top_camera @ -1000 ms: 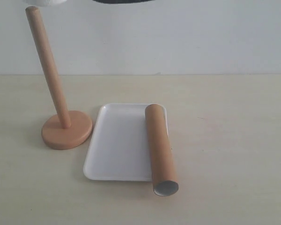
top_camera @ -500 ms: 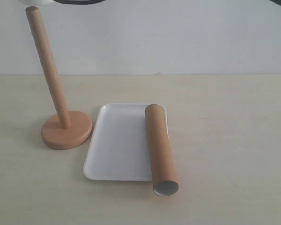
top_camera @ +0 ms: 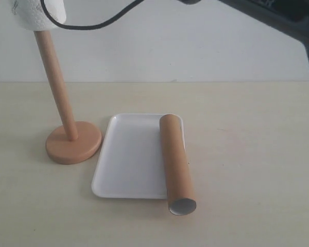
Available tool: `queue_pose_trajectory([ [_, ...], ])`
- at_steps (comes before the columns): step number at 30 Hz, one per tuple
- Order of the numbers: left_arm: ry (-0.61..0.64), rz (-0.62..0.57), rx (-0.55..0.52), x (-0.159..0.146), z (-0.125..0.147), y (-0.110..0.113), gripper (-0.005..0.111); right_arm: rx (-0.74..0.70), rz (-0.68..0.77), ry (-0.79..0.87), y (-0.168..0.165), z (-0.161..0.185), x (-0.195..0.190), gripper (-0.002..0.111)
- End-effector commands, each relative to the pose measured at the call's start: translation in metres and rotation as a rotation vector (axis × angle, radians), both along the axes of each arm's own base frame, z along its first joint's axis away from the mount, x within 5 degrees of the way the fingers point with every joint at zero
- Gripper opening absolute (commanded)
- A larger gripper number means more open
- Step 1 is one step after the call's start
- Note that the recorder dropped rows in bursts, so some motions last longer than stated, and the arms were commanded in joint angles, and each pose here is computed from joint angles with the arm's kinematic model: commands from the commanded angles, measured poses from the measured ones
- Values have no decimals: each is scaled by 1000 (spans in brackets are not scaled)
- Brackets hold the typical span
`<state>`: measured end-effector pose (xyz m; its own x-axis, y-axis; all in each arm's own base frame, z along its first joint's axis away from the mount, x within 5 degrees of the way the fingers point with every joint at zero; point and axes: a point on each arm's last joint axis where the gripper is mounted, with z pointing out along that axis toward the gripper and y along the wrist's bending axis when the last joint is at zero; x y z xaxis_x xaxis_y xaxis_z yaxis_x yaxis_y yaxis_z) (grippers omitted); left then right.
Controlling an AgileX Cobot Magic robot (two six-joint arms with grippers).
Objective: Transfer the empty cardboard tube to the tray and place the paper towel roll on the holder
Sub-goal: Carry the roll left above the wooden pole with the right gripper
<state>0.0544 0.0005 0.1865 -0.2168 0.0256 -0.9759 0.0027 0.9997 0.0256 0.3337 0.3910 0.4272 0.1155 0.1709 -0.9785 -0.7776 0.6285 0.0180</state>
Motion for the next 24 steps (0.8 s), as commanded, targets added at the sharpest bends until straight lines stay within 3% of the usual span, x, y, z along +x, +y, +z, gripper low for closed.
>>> queue_pose_trajectory([
  [1, 1, -6, -6, 0, -1, -1, 4, -8, -11, -11, 0, 0, 2, 0],
  [24, 1, -6, -6, 0, -1, -1, 4, -76, -2, 50, 20, -56, 24, 0],
])
